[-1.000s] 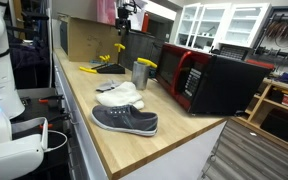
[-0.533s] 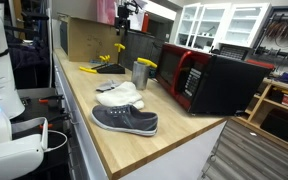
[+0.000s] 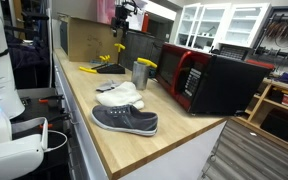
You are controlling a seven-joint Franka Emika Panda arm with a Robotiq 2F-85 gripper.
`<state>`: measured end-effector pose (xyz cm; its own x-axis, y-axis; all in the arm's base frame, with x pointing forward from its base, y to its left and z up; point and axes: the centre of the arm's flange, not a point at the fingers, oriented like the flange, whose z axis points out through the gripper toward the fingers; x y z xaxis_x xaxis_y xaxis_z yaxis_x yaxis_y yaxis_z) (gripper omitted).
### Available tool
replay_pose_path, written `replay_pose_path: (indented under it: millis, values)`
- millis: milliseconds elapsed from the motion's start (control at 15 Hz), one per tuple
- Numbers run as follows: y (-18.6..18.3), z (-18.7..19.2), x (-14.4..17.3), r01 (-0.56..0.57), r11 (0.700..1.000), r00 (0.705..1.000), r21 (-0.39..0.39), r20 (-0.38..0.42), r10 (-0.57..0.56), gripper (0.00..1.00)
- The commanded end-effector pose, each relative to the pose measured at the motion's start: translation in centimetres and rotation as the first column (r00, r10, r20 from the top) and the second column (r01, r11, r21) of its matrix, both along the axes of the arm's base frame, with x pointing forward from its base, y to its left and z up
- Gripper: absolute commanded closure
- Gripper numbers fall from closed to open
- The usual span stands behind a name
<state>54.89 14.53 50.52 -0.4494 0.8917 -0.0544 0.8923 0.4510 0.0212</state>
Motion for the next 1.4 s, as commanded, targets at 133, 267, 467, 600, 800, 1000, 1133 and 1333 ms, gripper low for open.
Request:
replay_pose_path:
  millis: [133, 267, 467, 600, 800, 1000, 1133, 1333]
  values:
    - [-0.4, 0.1, -0.3, 0.001, 1.000, 1.000, -0.003, 0.000, -0.001, 0.00]
    - [0.4, 0.1, -0.3, 0.009, 0.999, 1.000, -0.047, 0.007, -0.008, 0.00]
    - [0.0, -0.2, -0.3, 0.004, 0.997, 1.000, -0.081, 0.015, -0.003, 0.00]
    - [-1.1, -0.5, -0.5, -0.012, 0.996, 0.999, -0.092, 0.028, 0.014, 0.00]
    - [-3.4, -1.5, -0.7, -0.072, 0.992, 0.997, -0.101, 0.027, 0.075, 0.00]
    - [-5.6, -2.8, -0.7, -0.136, 0.984, 0.990, -0.110, 0.020, 0.139, 0.00]
    - [-7.1, -3.5, -0.4, -0.133, 0.984, 0.990, -0.121, 0.021, 0.136, 0.00]
    - [-9.4, -3.6, -0.2, -0.120, 0.983, 0.992, -0.141, 0.018, 0.124, 0.00]
